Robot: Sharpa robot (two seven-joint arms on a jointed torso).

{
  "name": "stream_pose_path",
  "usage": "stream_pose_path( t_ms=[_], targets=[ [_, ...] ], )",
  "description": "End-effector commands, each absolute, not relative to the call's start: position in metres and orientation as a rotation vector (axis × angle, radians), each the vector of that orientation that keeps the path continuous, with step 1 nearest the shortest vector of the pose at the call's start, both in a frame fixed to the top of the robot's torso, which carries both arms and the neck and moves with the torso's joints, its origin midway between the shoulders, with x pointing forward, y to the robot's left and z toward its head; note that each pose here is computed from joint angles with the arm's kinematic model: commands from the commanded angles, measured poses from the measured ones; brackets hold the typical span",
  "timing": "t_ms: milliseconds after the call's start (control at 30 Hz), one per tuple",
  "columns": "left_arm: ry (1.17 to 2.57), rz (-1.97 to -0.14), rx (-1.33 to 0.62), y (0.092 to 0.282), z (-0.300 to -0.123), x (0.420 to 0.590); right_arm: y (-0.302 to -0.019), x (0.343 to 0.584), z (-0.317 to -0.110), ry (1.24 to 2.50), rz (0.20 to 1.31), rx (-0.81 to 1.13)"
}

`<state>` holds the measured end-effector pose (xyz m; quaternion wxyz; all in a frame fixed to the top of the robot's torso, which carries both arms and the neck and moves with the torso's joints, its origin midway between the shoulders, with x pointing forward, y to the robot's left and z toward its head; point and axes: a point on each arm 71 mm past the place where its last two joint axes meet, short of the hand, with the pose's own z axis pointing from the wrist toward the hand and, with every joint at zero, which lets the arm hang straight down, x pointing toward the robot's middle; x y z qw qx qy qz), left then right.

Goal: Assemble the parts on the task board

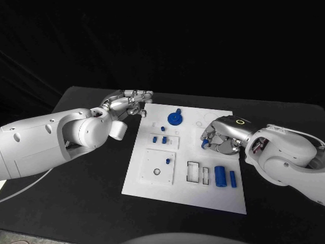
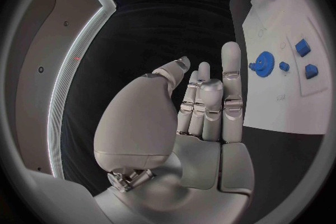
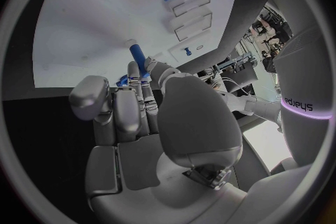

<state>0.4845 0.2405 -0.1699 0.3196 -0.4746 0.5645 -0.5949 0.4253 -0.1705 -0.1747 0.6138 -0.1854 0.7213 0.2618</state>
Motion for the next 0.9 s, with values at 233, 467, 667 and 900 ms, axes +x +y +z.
stream_pose_path(
  t_ms=[233,467,667,900],
  targets=[
    [1.490,-1.582,-1.236,0.239,-0.169,0.485,-0.159,0.412,-0.156,1.643,0.724,-0.355],
    [1.494,-1.588,-1.234,0.237,-0.169,0.485,-0.127,0.399,-0.151,1.623,0.844,-0.387],
    [1.498,-1.594,-1.232,0.234,-0.169,0.485,-0.090,0.386,-0.163,1.621,0.953,-0.434],
    [1.501,-1.599,-1.230,0.232,-0.170,0.485,-0.064,0.377,-0.181,1.636,1.024,-0.466]
  ],
)
